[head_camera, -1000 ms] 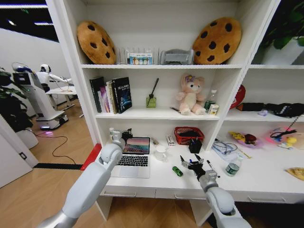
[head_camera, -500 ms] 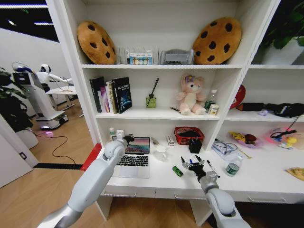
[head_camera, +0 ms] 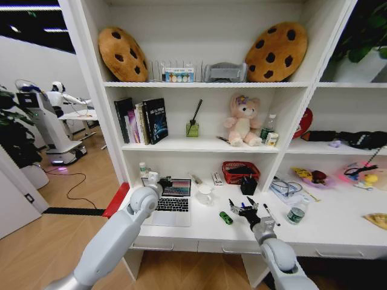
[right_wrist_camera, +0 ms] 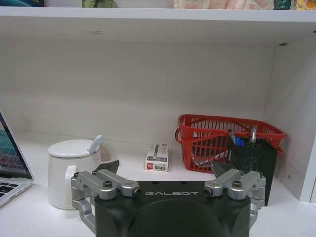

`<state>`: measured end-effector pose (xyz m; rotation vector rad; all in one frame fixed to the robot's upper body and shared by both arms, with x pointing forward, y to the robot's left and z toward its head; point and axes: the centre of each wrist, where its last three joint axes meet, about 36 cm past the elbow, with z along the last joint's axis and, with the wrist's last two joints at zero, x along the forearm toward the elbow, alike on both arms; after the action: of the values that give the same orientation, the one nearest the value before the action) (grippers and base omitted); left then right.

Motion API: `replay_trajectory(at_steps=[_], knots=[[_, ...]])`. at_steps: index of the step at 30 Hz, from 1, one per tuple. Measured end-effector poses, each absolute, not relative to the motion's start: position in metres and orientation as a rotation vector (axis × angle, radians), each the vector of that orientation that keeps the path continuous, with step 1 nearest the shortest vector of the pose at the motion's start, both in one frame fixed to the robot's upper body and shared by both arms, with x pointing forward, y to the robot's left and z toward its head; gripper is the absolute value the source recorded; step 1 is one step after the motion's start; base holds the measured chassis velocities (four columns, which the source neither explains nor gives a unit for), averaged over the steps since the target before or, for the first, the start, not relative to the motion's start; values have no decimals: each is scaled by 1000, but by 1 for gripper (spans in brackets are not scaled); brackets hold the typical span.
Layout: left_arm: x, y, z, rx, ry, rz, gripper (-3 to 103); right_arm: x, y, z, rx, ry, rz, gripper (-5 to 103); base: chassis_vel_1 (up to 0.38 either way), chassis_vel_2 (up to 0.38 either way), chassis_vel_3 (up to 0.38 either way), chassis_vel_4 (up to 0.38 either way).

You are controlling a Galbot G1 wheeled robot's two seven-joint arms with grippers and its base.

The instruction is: Organize the objects on the table.

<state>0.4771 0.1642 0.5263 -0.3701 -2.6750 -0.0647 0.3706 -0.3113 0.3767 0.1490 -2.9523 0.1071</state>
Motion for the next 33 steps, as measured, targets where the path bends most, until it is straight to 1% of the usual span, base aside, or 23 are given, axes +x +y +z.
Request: replay_trajectory(at_steps=[4, 10, 12, 16, 27, 28, 29, 30, 32, 33], knots=[[474, 167, 532, -389, -2706, -78, 0, 369, -309, 374, 156, -2945, 112, 100, 0, 0, 0, 0], [500, 178, 532, -357, -2750, -61, 0, 367, -301, 370, 178, -2933, 120, 100, 0, 0, 0, 0], [519, 184, 517, -324, -2719, -79, 0, 368, -298, 369, 186, -2932, 124, 100, 0, 0, 0, 0], [521, 186, 505, -330, -2701, -115, 0, 372, -297, 367, 189, -2930, 134, 100, 0, 0, 0, 0], [494, 187, 499, -338, -2659, -151, 0, 375, -295, 364, 183, -2925, 138, 100, 0, 0, 0, 0], [486, 188, 498, -330, -2649, -152, 0, 374, -294, 362, 181, -2922, 138, 100, 0, 0, 0, 0], [447, 188, 503, -366, -2643, -182, 0, 369, -284, 349, 191, -2902, 148, 100, 0, 0, 0, 0], [447, 188, 503, -366, -2643, -182, 0, 369, -284, 349, 191, -2902, 148, 100, 0, 0, 0, 0], [415, 190, 504, -406, -2630, -172, 0, 367, -266, 344, 221, -2894, 140, 100, 0, 0, 0, 0], [415, 190, 504, -406, -2630, -172, 0, 367, -266, 344, 221, -2894, 140, 100, 0, 0, 0, 0]])
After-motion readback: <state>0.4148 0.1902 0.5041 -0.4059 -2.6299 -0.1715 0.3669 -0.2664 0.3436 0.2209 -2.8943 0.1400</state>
